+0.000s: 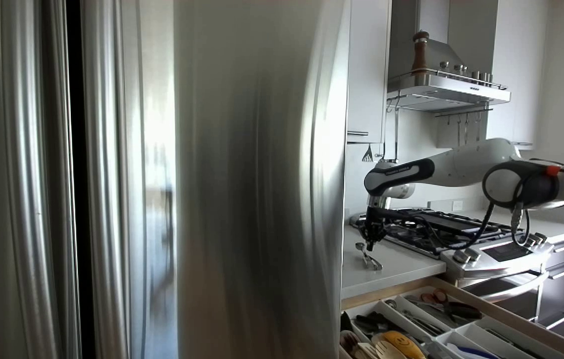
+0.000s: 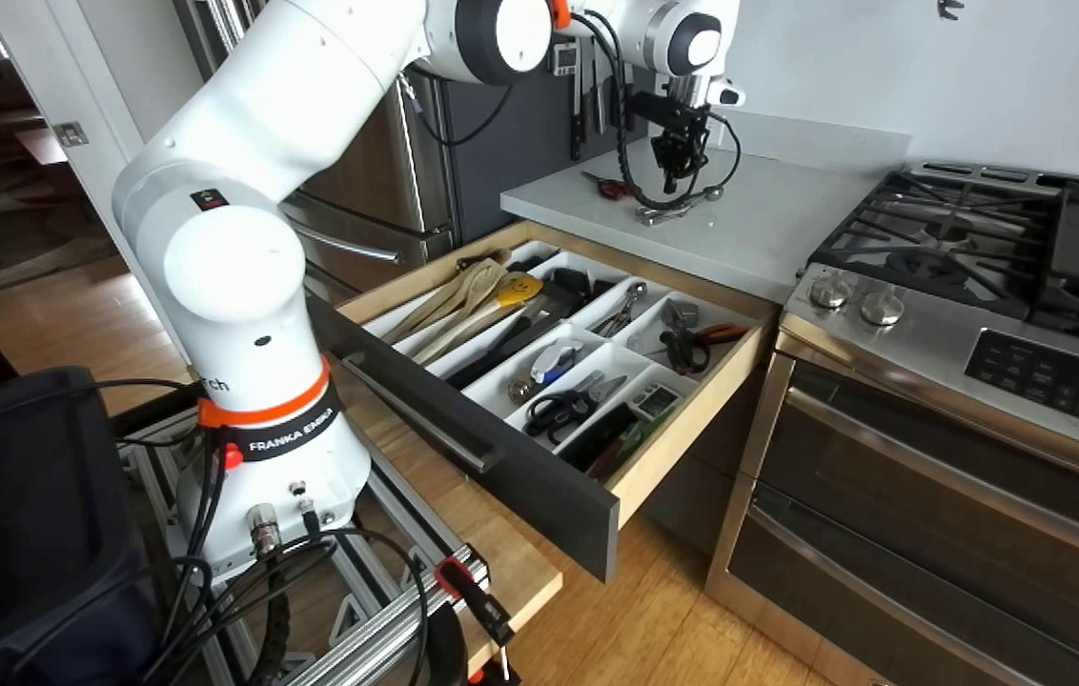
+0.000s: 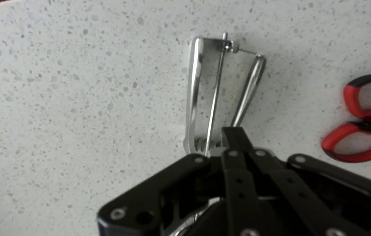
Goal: Take the scoop out of the drawer and put it on the countertop
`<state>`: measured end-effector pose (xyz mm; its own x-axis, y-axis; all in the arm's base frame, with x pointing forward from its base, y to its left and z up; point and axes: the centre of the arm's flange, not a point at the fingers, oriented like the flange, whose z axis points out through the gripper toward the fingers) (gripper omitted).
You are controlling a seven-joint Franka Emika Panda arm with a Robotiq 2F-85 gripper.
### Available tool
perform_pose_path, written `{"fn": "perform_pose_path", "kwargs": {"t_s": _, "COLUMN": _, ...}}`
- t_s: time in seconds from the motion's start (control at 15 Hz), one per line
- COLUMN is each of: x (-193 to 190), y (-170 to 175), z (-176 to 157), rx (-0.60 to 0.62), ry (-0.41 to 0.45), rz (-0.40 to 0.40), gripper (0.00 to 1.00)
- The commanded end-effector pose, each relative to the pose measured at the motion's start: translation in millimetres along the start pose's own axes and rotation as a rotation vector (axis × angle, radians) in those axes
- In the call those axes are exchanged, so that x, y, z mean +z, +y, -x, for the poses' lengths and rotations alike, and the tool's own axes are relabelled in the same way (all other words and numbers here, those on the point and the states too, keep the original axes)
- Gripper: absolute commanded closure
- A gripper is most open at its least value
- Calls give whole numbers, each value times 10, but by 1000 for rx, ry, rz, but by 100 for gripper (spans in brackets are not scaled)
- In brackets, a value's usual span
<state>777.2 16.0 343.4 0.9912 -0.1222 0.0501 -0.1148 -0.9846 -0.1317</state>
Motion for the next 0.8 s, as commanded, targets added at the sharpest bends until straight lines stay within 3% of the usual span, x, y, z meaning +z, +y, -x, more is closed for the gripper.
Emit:
{"fn": "perform_pose_path", "kwargs": {"t_s": 0.0, "x": -374, "y": 47, "z": 727, "rx": -39, "ry": 76, "rz": 29, "gripper": 100}}
{"fn": "perform_pose_path", "kwargs": {"t_s": 0.07, "x": -437, "y": 81, "z": 772, "rx": -70, "ry": 96, "rz": 26, "gripper": 77}}
{"fn": "perform_pose_path", "kwargs": {"t_s": 0.47, "x": -735, "y": 163, "z": 1072, "rx": -379, "ry": 190, "rz": 18, "gripper": 38}}
{"fn": "perform_pose_path", "kwargs": {"t_s": 0.73, "x": -955, "y": 257, "z": 1307, "rx": -412, "ry": 235, "rz": 24, "gripper": 7}}
